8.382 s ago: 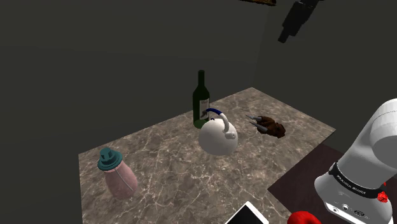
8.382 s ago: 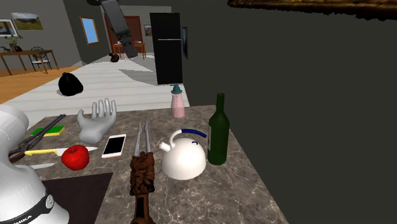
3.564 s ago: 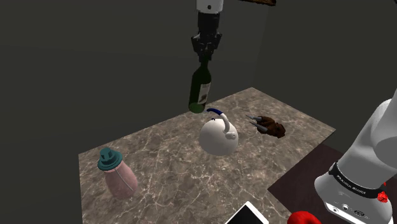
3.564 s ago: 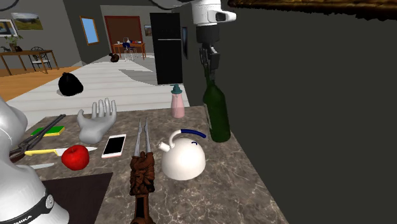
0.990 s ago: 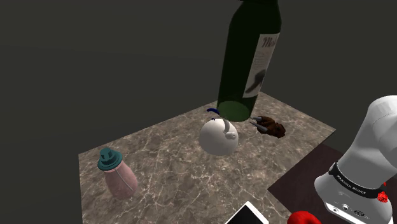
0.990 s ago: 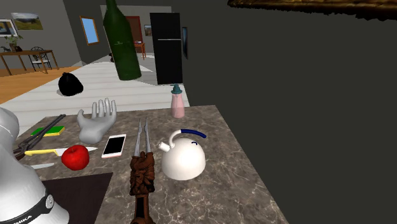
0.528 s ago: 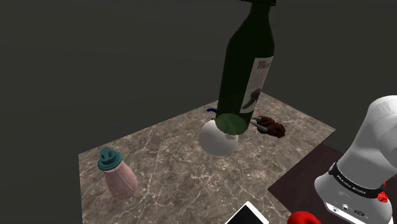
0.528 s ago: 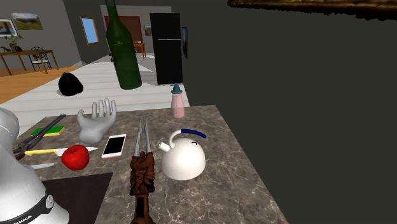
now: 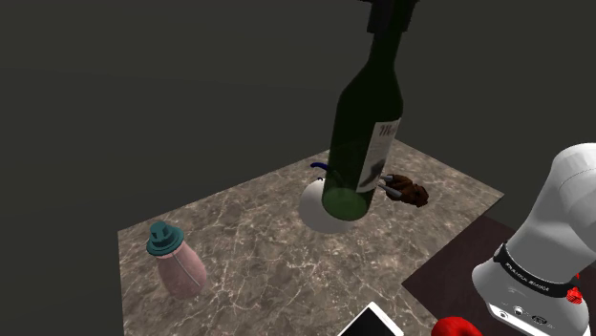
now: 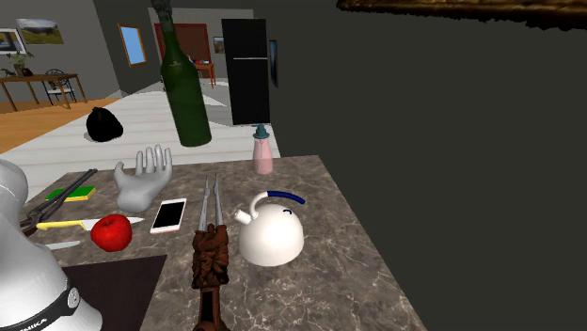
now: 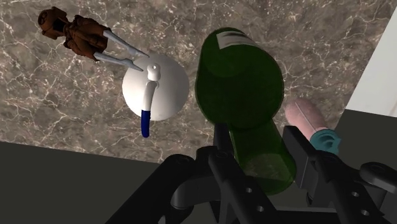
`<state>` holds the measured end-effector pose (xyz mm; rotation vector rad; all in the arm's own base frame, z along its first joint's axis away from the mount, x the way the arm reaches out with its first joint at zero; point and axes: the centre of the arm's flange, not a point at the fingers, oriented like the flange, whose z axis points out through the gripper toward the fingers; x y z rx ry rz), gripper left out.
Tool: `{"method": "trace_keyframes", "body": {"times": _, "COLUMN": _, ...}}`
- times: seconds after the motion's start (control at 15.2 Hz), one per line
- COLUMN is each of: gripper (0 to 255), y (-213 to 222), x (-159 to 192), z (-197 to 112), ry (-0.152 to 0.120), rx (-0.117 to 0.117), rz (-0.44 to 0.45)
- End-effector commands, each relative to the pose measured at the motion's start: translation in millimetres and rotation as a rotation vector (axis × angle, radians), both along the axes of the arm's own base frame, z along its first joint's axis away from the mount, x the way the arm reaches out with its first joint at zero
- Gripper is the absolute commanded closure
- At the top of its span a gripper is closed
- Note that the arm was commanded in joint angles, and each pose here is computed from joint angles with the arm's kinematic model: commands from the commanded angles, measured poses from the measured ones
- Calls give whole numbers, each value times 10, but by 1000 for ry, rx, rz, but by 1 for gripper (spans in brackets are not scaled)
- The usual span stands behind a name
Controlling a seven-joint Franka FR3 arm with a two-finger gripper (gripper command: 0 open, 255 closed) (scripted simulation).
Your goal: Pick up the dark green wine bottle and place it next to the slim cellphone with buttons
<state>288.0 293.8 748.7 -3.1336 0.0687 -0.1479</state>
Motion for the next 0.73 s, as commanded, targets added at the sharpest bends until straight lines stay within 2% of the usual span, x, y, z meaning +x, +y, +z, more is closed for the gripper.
{"method": "trace_keyframes", "body": {"times": 0.0, "gripper": 255, "y": 1, "x": 4, "z": -106, "ry": -1, "rx": 1, "rz": 0}}
{"method": "trace_keyframes", "body": {"times": 0.66, "gripper": 255, "y": 1, "x": 4, "z": -634, "ry": -1, "rx": 1, "rz": 0}}
